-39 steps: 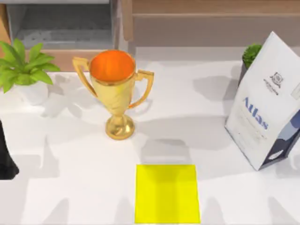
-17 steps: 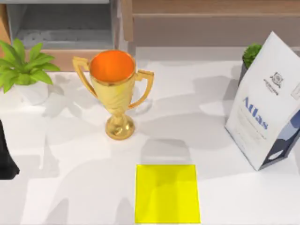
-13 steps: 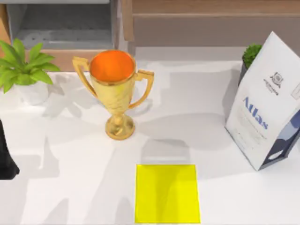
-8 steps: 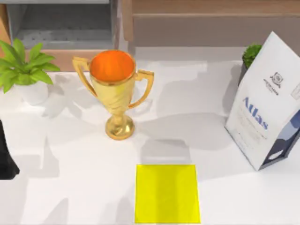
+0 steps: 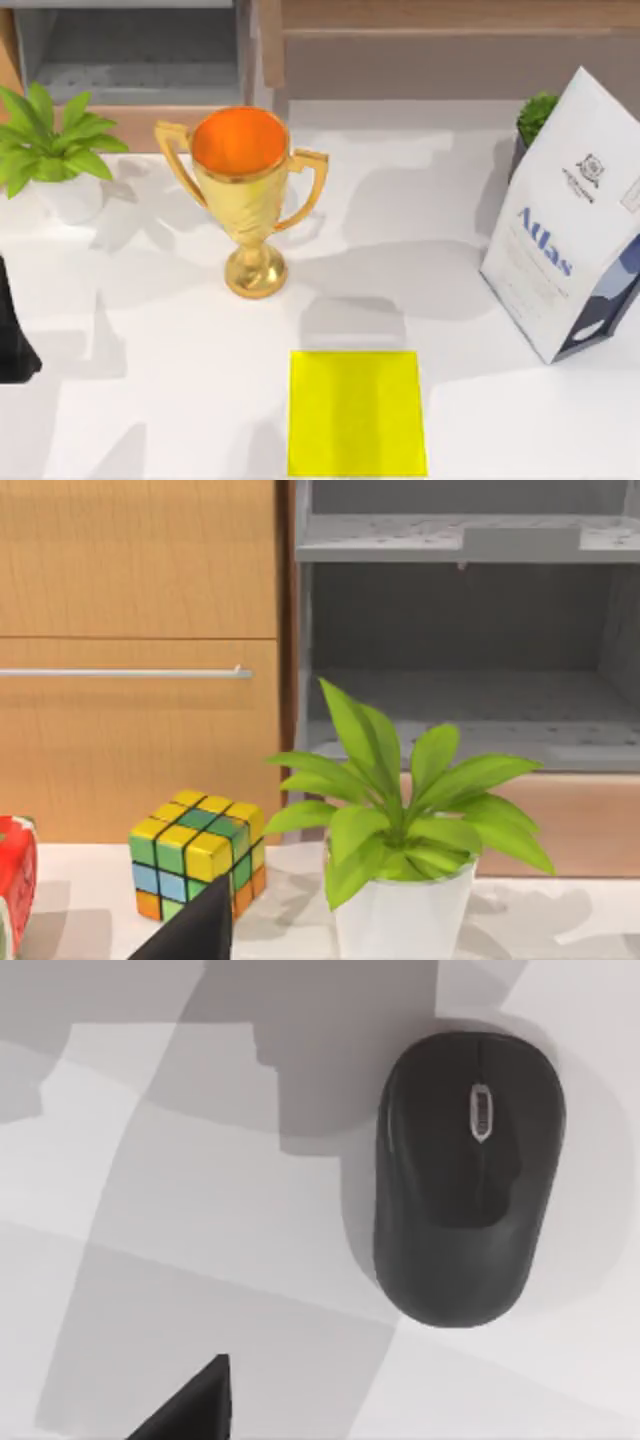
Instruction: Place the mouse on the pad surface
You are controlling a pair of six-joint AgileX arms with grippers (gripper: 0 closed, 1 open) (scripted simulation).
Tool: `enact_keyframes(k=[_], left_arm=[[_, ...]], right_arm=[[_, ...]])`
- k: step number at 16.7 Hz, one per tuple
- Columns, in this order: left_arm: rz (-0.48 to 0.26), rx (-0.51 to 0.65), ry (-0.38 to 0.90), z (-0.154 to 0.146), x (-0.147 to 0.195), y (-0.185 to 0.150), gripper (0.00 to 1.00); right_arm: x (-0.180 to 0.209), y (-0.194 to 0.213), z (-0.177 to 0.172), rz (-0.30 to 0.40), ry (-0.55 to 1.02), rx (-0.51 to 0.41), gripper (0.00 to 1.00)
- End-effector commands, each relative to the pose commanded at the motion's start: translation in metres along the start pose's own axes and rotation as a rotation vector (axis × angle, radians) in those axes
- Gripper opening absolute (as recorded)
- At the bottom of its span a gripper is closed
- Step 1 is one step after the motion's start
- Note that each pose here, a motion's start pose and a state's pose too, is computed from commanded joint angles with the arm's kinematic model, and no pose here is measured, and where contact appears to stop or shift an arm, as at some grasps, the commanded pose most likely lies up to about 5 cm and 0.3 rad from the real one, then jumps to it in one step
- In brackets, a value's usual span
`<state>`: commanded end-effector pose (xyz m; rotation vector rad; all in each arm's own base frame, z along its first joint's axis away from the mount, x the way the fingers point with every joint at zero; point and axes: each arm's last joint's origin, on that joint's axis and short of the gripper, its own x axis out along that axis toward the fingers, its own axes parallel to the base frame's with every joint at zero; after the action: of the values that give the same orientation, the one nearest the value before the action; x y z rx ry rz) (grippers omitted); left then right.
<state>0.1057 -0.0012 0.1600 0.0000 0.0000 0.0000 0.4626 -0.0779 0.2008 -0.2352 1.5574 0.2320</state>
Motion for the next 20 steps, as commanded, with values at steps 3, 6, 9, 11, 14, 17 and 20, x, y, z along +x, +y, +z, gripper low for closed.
enact_keyframes(k=[3,6,9,11,14,17,20], left_arm=[[0.0,0.0,0.0,0.0,0.0,0.0,1.0],[0.0,0.0,0.0,0.0,0.0,0.0,1.0],[0.0,0.0,0.0,0.0,0.0,0.0,1.0],[0.0,0.0,0.0,0.0,0.0,0.0,1.0],[0.0,0.0,0.0,0.0,0.0,0.0,1.0],[0.0,0.0,0.0,0.0,0.0,0.0,1.0],[0.0,0.0,0.0,0.0,0.0,0.0,1.0]], right_arm=[[0.021,-0.002,0.001,0.002,0.006,0.004,1.0],[0.058,-0.003,0.003,-0.004,-0.007,0.004,1.0],[0.091,-0.003,0.0,-0.003,-0.004,0.004,1.0],[0.099,-0.002,-0.001,-0.001,0.0,0.004,1.0],[0.099,-0.002,-0.001,-0.001,0.0,0.004,1.0],[0.099,-0.002,-0.001,-0.001,0.0,0.004,0.77],[0.099,-0.002,-0.001,-0.001,0.0,0.004,0.55]])
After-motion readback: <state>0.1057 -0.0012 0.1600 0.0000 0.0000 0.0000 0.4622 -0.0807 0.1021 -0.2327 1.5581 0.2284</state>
